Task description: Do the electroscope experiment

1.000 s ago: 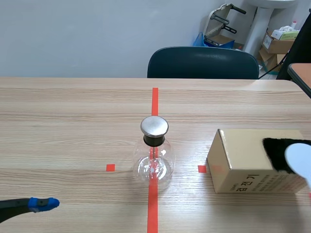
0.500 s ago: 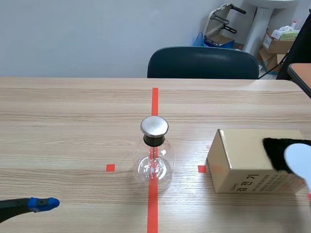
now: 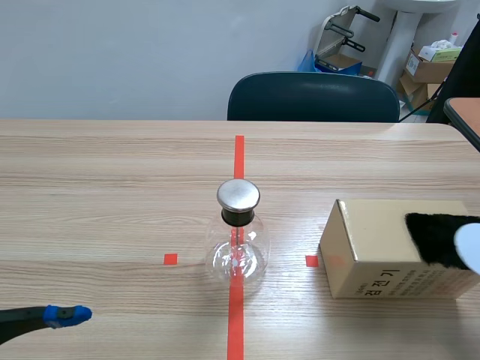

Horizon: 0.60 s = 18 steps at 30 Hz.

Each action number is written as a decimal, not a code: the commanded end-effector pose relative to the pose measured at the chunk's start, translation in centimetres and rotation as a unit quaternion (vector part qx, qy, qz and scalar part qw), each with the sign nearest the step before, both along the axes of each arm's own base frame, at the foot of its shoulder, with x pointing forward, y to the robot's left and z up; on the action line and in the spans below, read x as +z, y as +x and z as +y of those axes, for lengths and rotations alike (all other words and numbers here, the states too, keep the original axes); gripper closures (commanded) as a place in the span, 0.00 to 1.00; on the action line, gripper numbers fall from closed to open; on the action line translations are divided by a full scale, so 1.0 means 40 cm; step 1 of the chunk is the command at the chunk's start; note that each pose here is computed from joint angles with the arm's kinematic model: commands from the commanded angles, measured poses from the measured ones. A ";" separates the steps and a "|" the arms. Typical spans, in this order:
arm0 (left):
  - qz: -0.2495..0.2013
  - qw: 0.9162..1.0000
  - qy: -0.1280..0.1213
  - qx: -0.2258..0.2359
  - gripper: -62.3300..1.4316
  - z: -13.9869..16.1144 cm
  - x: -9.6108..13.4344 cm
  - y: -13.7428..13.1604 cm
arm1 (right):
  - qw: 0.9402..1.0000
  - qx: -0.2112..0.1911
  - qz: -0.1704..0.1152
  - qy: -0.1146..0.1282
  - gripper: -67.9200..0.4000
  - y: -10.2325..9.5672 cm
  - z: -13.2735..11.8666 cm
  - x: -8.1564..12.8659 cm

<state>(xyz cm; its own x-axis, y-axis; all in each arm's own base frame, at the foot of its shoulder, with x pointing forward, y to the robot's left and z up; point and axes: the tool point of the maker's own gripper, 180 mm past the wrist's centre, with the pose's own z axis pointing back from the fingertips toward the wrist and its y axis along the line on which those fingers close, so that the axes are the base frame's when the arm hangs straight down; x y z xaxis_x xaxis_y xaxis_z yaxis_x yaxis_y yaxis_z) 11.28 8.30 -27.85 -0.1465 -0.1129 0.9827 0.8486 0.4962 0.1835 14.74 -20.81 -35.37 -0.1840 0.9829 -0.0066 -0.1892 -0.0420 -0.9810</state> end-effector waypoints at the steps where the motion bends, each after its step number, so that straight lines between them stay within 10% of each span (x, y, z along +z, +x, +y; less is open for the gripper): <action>1: -0.009 1.000 -0.017 -0.001 0.45 -0.011 0.023 0.004 | 0.999 0.039 -0.025 -0.010 0.97 0.000 0.026 0.023; 4: -0.008 1.000 -0.016 -0.001 0.45 -0.011 0.022 0.004 | 0.998 0.052 -0.024 -0.007 0.97 -0.003 0.038 0.023; 11: -0.008 1.000 -0.016 -0.001 0.45 -0.011 0.022 0.004 | 0.996 -0.081 -0.033 -0.027 0.97 0.016 -0.082 0.031; 18: -0.008 1.000 -0.016 -0.001 0.45 -0.011 0.022 0.004 | 0.998 0.054 -0.025 -0.003 0.97 -0.003 0.043 0.024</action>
